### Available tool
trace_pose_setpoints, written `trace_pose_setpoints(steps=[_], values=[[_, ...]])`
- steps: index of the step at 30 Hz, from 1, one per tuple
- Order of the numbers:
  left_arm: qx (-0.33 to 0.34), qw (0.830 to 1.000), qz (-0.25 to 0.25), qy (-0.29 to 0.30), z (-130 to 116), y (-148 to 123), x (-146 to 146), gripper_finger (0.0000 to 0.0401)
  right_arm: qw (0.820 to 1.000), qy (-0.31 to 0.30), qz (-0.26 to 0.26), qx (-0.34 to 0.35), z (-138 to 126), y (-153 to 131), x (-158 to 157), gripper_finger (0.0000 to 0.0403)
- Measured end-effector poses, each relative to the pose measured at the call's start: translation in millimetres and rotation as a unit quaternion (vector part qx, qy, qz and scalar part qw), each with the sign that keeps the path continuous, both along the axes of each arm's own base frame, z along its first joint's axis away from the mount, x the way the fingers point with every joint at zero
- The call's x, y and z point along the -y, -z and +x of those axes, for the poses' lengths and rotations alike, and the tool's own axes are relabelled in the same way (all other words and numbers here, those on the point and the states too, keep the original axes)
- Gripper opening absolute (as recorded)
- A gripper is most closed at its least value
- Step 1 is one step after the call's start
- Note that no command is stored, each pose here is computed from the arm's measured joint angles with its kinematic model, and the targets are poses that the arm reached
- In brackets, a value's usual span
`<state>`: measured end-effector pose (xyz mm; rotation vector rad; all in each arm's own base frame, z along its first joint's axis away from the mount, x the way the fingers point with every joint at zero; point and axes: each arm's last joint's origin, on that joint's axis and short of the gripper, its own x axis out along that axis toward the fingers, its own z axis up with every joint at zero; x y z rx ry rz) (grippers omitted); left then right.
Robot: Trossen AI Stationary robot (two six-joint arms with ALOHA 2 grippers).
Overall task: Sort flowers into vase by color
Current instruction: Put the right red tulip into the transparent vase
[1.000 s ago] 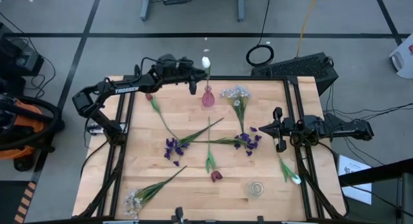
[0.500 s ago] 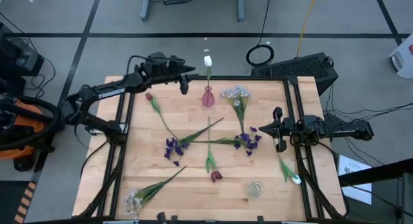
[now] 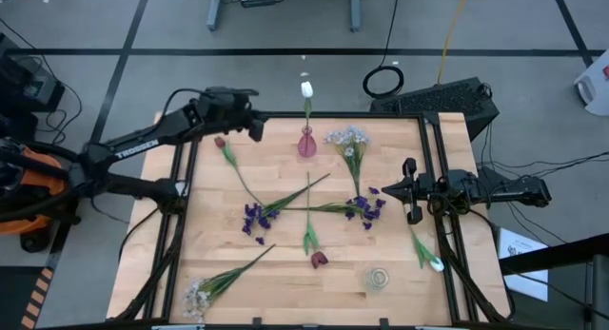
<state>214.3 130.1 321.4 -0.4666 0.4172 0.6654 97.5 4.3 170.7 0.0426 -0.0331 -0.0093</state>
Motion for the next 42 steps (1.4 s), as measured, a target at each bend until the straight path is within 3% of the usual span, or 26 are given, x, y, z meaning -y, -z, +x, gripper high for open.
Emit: trace_pose_setpoints(steps=[9,18,22,26,32,37,42], values=[[-0.033,0.998,-0.046,-0.018,16.4,13.3,69.4,0.0178,1.0,0.0,0.0,0.0,0.0,0.0,0.0,0.0],[-0.017,0.986,-0.159,-0.043,16.2,60.9,144.5,0.0178,1.0,0.0,0.0,0.001,0.0,-0.1,0.0,0.0],[-0.02,0.983,-0.176,-0.048,12.2,75.6,164.6,0.0178,1.0,0.006,0.012,0.001,0.0,-0.2,0.4,0.0],[-0.041,0.982,-0.178,-0.041,8.7,88.3,173.8,0.0178,0.998,0.015,0.059,0.004,-0.1,-0.7,1.0,0.0],[-0.067,0.986,-0.155,-0.015,5.5,93.3,178.5,0.0178,0.997,0.049,0.057,-0.016,0.0,-26.9,2.5,0.0],[-0.089,0.988,-0.123,0.013,5.1,93.5,178.3,0.0178,0.99,0.094,0.035,-0.1,12.5,-62.1,2.4,0.0],[-0.134,0.986,-0.097,0.025,-1.1,96.6,176.5,0.0178,0.973,0.109,0.037,-0.198,47.8,-95.4,-3.2,0.0]])
